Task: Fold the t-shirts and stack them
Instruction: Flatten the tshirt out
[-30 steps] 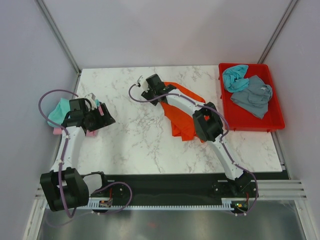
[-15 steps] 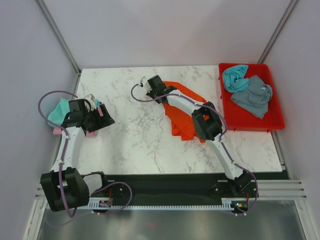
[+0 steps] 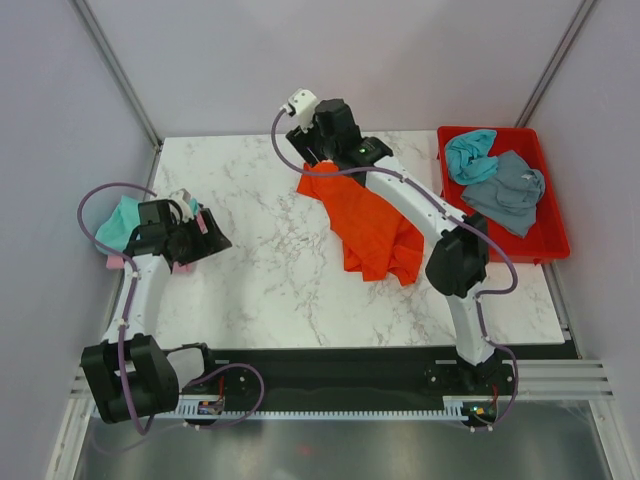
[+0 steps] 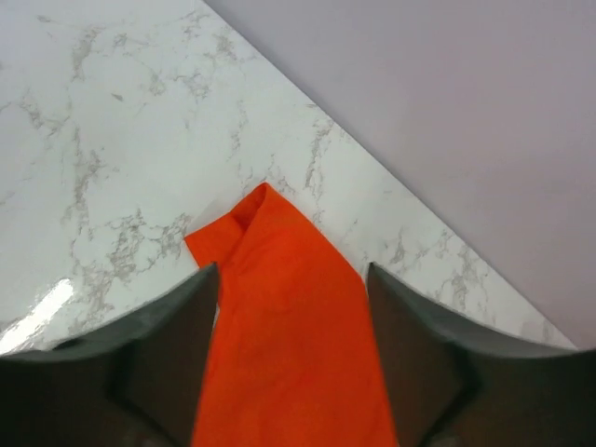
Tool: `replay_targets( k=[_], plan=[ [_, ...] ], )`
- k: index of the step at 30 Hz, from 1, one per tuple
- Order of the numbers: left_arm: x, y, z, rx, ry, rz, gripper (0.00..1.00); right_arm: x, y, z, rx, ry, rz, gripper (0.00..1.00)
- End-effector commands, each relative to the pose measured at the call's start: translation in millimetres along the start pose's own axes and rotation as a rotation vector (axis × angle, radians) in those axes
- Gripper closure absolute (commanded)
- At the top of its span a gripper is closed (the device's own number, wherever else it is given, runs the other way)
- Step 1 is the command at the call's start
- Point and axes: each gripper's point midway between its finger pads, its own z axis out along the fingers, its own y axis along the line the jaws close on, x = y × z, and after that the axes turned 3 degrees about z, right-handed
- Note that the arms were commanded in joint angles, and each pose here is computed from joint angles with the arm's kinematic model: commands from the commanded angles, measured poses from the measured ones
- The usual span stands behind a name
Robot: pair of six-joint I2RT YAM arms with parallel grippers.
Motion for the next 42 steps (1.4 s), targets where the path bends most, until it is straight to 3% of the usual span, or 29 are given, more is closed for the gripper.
replay_targets(
  k=[1, 5, 8, 18, 42],
  plan=[
    [-5, -10, -2, 0.051, -0.028, -0.020, 0.14, 48, 36, 18, -0.134, 0.112, 0.084, 0.21],
    [-3, -13, -8, 0.063, -0.046, -0.009, 0.14, 61, 40, 31, -0.271, 0.133, 0.309, 0.18],
    [-1, -14, -13, 0.062, -0.058, -0.003, 0.14, 73, 34, 43, -0.296, 0.146, 0.338, 0.21],
    [-3, -5, -13, 0.046, -0.065, -0.032, 0.14, 106, 34, 80, -0.346, 0.171, 0.345, 0.17],
    [-2, 6, -10, 0.019, -0.049, -0.070, 0.14, 178, 41, 122, -0.278, 0.270, 0.290, 0.27]
  ],
)
